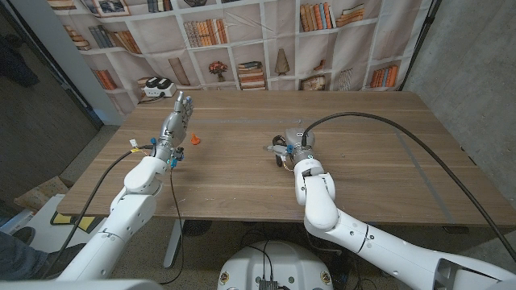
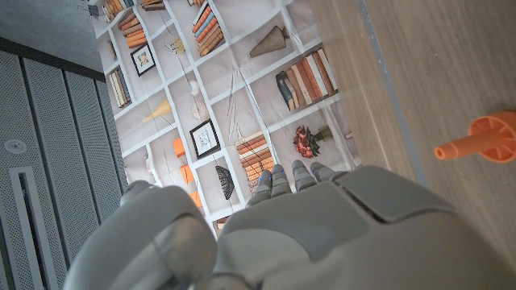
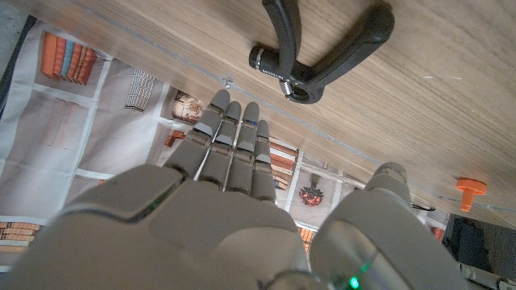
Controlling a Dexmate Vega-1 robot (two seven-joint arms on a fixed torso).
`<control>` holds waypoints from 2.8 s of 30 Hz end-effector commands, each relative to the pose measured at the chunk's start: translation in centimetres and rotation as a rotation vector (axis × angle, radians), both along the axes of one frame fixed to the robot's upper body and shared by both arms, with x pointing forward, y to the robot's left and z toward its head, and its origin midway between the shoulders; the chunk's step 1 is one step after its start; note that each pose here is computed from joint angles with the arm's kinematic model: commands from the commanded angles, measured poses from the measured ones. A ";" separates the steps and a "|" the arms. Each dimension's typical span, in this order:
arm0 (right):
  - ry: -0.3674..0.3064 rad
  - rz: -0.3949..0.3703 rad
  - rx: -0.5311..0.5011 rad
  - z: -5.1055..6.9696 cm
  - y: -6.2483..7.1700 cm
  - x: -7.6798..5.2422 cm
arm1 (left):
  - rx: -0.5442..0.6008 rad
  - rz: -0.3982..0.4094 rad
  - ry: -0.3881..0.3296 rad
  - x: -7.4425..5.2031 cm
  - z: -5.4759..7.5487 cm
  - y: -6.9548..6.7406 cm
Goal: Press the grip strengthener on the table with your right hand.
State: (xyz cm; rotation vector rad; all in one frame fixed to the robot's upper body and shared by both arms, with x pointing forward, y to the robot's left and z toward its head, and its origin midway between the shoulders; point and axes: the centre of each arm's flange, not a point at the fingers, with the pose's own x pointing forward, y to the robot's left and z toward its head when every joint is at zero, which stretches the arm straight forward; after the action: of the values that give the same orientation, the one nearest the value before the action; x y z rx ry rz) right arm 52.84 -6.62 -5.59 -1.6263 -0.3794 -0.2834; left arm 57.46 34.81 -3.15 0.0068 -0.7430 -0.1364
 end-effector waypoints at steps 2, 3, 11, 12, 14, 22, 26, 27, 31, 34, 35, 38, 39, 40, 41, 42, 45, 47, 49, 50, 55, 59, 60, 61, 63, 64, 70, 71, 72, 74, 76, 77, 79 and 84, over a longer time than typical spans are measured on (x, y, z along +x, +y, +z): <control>0.019 -0.080 -0.005 -0.7 0.4 1.6 | -0.007 0.008 0.003 0.0 -0.1 0.4; 0.022 -0.084 -0.003 -0.8 0.5 1.6 | -0.006 0.008 0.003 0.0 -0.1 0.4; 0.051 -0.090 -0.024 -1.1 1.0 1.9 | -0.006 0.009 0.004 0.1 0.1 0.6; 0.055 -0.091 -0.026 -1.2 1.1 1.9 | -0.006 0.010 0.004 0.1 0.1 0.6; 0.059 -0.091 -0.032 -1.4 1.2 2.0 | -0.007 0.009 0.006 0.2 0.0 0.7; 0.073 -0.107 -0.041 -2.0 1.5 2.1 | -0.008 0.013 0.007 0.1 0.1 0.9; 0.075 -0.113 -0.051 -2.3 1.6 2.3 | -0.007 0.011 0.006 0.1 0.1 0.9; 0.073 -0.115 -0.054 -2.4 1.6 2.4 | -0.006 0.010 0.006 0.1 0.1 0.9; 0.071 -0.118 -0.064 -2.7 1.7 2.6 | -0.007 0.009 0.006 0.1 0.2 1.0; 0.074 -0.128 -0.070 -2.8 1.7 2.7 | -0.008 0.009 0.003 0.1 0.2 1.1; 0.076 -0.133 -0.067 -2.8 1.7 2.8 | -0.008 0.009 0.003 0.1 0.2 1.1; 0.077 -0.138 -0.071 -2.9 1.7 2.9 | -0.011 0.009 0.005 0.2 0.1 1.1; 0.077 -0.142 -0.071 -3.0 1.7 3.0 | -0.011 0.009 0.007 0.2 0.1 1.2; 0.078 -0.143 -0.071 -3.1 1.7 3.0 | -0.012 0.009 0.007 0.2 0.1 1.2; 0.080 -0.143 -0.072 -3.2 1.7 3.1 | -0.012 0.009 0.009 0.3 0.0 1.2; 0.083 -0.145 -0.072 -3.2 1.7 3.1 | -0.014 0.002 0.010 0.3 0.0 1.2; 0.085 -0.148 -0.073 -3.4 1.6 3.2 | -0.016 -0.006 0.012 0.4 0.0 1.2; 0.082 -0.157 -0.071 -3.4 1.5 3.3 | -0.016 -0.007 0.013 0.5 0.0 1.2; 0.086 -0.162 -0.068 -3.5 1.4 3.3 | -0.015 -0.009 0.013 0.5 0.0 1.2; 0.089 -0.163 -0.070 -3.5 1.4 3.3 | -0.016 -0.014 0.012 0.6 0.0 1.1; 0.110 -0.177 -0.071 -3.5 1.2 3.4 | -0.020 -0.041 0.013 0.8 -0.1 1.0; 0.117 -0.192 -0.072 -3.5 1.0 3.4 | -0.018 -0.044 0.013 0.8 -0.1 0.9; 0.118 -0.196 -0.072 -3.5 0.9 3.5 | -0.018 -0.047 0.013 0.9 -0.1 0.9; 0.118 -0.195 -0.077 -3.5 0.9 3.5 | -0.017 -0.047 0.013 0.9 -0.1 0.8; 0.120 -0.202 -0.079 -3.5 0.8 3.6 | -0.016 -0.047 0.014 0.9 -0.1 0.8; 0.121 -0.204 -0.082 -3.5 0.7 3.6 | -0.016 -0.048 0.014 0.9 -0.1 0.8; 0.131 -0.223 -0.093 -3.4 0.4 4.1 | -0.016 -0.047 0.018 1.0 -0.1 0.7; 0.134 -0.225 -0.100 -3.4 0.4 4.2 | -0.017 -0.048 0.018 1.0 -0.1 0.7; 0.140 -0.227 -0.103 -3.4 0.4 4.2 | -0.017 -0.049 0.019 1.1 -0.1 0.7; 0.143 -0.232 -0.108 -3.4 0.3 4.4 | -0.016 -0.047 0.019 1.1 -0.1 0.7; 0.147 -0.235 -0.108 -3.4 0.1 4.4 | -0.017 -0.048 0.019 1.1 -0.1 0.7; 0.149 -0.237 -0.109 -3.4 0.1 4.5 | -0.015 -0.048 0.020 1.2 -0.1 0.7; 0.152 -0.246 -0.109 -3.3 -0.2 4.6 | -0.015 -0.047 0.020 1.2 -0.1 0.7; 0.161 -0.271 -0.109 -3.2 -0.8 4.8 | -0.011 -0.046 0.020 1.3 0.1 0.6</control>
State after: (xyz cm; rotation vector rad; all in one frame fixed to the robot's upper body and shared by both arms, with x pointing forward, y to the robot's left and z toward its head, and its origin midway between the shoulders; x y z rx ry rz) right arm 57.09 -6.39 -8.84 -1.7794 -0.1040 -0.3294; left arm 58.55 35.54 -3.23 -0.0270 -0.7260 -0.1740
